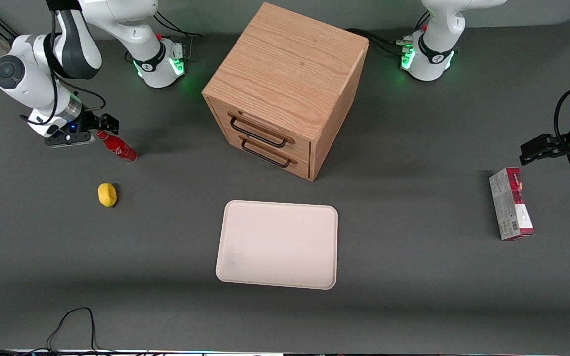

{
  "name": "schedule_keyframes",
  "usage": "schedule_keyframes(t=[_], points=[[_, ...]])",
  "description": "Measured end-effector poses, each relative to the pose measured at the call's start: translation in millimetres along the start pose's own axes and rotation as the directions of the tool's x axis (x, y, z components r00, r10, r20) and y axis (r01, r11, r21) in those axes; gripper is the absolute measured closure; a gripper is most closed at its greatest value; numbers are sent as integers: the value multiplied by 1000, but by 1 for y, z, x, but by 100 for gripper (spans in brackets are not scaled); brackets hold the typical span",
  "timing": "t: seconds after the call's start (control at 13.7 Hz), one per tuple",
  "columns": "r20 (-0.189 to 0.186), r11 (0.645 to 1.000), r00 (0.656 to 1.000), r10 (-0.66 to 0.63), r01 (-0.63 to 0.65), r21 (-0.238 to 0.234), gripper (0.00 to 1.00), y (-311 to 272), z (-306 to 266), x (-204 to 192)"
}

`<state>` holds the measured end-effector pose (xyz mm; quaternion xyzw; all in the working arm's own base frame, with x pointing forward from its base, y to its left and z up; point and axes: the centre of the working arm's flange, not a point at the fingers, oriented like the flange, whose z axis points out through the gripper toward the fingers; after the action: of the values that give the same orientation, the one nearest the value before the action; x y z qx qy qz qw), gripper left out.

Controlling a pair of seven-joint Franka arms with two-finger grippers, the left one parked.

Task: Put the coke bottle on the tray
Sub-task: 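Lower the right gripper and close it around the bottle neck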

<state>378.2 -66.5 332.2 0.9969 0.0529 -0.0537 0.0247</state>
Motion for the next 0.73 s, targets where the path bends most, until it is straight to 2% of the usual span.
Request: schedule_keyframes(t=[0.29, 0.36, 0.73], points=[[-2, 1000, 1000, -12, 12, 6, 63, 8, 2, -2], [-4, 1000, 1000, -13, 13, 9, 69, 11, 2, -3], [-6, 1000, 1000, -14, 14, 10, 69, 12, 2, -3]])
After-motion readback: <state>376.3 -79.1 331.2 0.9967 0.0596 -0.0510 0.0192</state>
